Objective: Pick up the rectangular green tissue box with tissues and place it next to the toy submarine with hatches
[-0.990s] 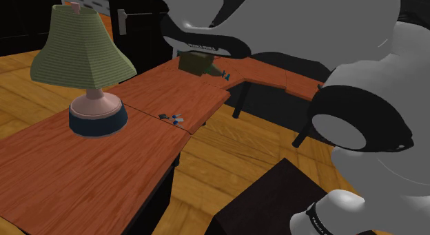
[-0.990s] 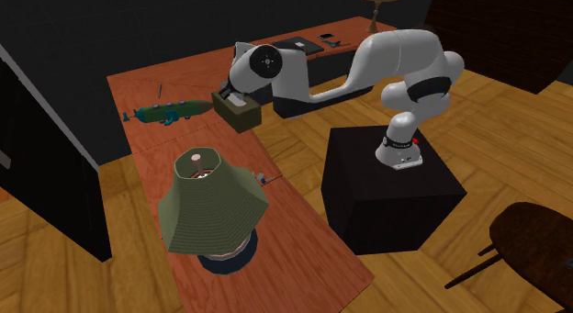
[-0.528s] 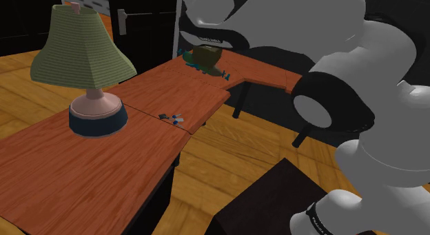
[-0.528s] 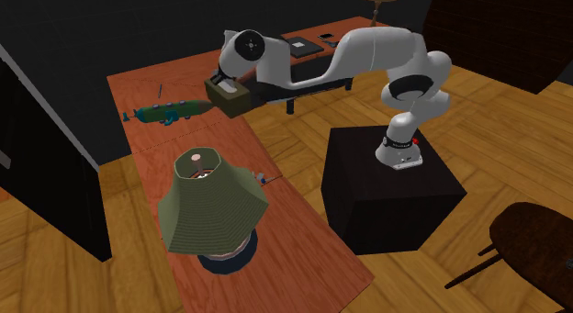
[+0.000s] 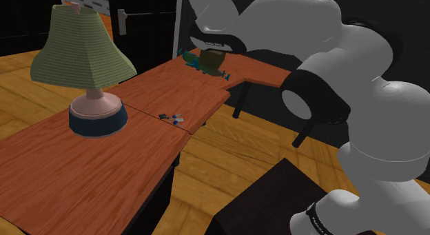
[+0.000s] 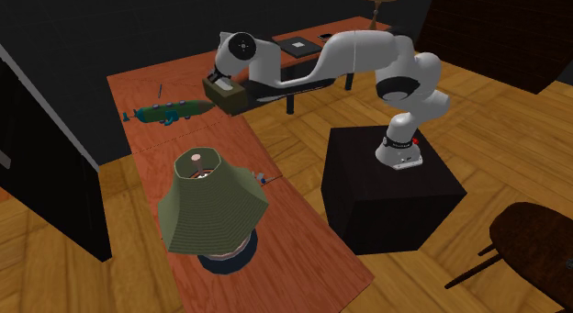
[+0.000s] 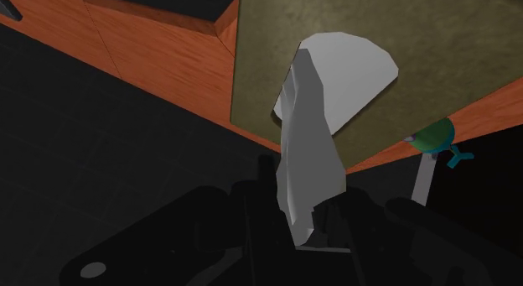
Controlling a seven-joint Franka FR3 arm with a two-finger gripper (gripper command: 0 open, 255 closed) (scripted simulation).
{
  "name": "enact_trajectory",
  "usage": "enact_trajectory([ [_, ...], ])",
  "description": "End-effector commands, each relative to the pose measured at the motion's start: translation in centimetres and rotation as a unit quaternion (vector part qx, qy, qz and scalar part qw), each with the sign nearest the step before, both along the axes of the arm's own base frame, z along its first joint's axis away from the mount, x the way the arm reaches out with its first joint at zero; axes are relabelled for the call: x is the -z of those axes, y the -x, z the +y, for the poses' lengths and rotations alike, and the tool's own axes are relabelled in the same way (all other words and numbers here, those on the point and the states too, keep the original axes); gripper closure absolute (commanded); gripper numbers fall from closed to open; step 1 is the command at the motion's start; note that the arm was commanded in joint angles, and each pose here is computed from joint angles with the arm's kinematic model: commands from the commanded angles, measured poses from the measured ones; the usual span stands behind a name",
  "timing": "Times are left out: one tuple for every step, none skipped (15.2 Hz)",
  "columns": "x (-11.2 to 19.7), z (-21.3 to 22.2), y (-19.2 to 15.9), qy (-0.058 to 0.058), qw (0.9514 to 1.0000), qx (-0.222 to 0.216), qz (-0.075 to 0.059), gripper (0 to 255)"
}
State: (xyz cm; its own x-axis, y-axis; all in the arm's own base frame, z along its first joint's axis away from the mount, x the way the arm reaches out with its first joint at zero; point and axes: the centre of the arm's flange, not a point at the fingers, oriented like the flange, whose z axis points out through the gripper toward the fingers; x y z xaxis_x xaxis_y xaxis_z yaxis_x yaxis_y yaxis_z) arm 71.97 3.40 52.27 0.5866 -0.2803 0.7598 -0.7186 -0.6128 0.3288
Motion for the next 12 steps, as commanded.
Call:
enact_trajectory([
  [1.1,-0.1,0.0,0.000,1.0000,0.000,0.000,255],
  [1.6,-0.1,0.0,0.000,1.0000,0.000,0.000,255],
  [2.1,-0.1,0.0,0.000,1.0000,0.000,0.000,255],
  [2.7,-0.1,0.0,0.000,1.0000,0.000,0.000,255],
  [3.2,-0.1,0.0,0.000,1.0000,0.000,0.000,255],
  [3.7,-0.1,0.0,0.000,1.0000,0.000,0.000,255],
  [4.2,-0.1,0.0,0.000,1.0000,0.000,0.000,255],
  [4.8,-0.1,0.0,0.000,1.0000,0.000,0.000,255],
  [5.3,-0.1,0.0,0.000,1.0000,0.000,0.000,255],
  [5.8,-0.1,0.0,0.000,1.0000,0.000,0.000,255],
  [6.4,-0.1,0.0,0.000,1.0000,0.000,0.000,255],
  [6.9,-0.1,0.0,0.000,1.0000,0.000,0.000,255],
])
